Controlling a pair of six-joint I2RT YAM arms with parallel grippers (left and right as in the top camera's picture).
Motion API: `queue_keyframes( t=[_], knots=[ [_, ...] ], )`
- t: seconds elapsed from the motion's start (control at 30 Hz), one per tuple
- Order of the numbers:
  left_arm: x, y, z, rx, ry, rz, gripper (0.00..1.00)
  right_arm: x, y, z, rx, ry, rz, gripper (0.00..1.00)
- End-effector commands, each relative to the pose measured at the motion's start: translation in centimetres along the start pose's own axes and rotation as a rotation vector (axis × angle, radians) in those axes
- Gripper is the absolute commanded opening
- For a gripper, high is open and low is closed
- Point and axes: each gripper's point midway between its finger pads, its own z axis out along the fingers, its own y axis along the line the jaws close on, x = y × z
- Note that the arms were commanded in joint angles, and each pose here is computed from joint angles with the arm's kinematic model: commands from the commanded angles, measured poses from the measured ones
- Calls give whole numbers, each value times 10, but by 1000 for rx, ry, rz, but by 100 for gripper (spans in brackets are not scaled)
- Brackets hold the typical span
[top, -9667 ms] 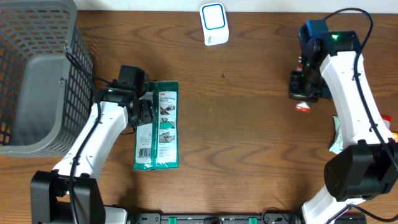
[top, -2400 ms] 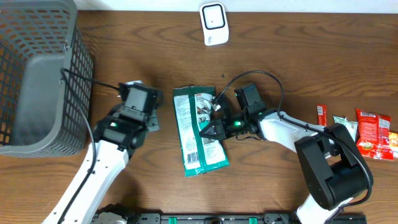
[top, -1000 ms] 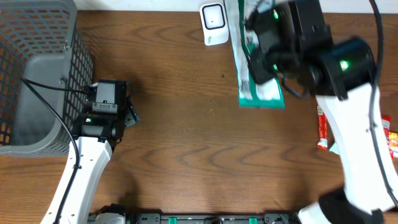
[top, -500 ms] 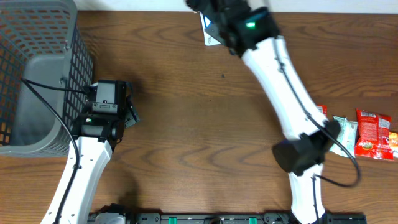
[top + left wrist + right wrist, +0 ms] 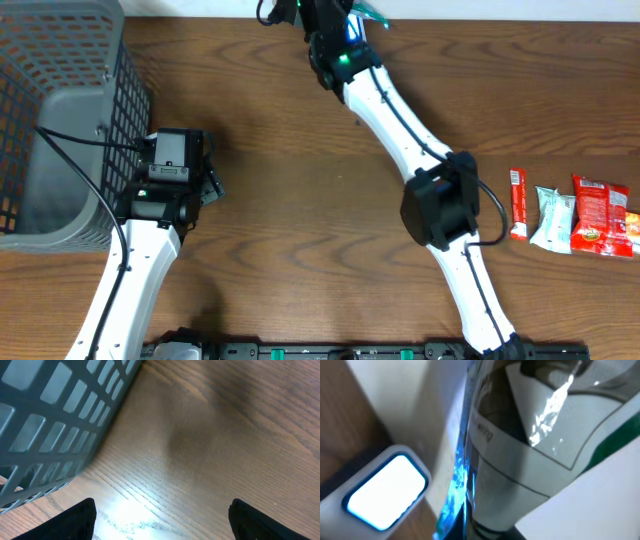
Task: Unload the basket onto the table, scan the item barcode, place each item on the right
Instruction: 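Raise the gloves pack to the scanner and hold its barcode against it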
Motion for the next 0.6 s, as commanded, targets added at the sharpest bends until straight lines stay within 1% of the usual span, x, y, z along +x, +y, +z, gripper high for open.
queue_keyframes(
  t=[0.0,0.27,0.5,0.57],
  knots=[
    [0,2,1,-9,1,-3,86,-3,8,13,47,0,-25,1],
    [0,2,1,-8,1,-4,86,-3,63,36,-38,-49,-53,4],
    [0,2,1,-9,1,-3,86,-13,77,32,-85,-79,38,2],
    [0,2,1,-8,1,-4,86,-15,88,30,-134,-92,57,1]
  ],
)
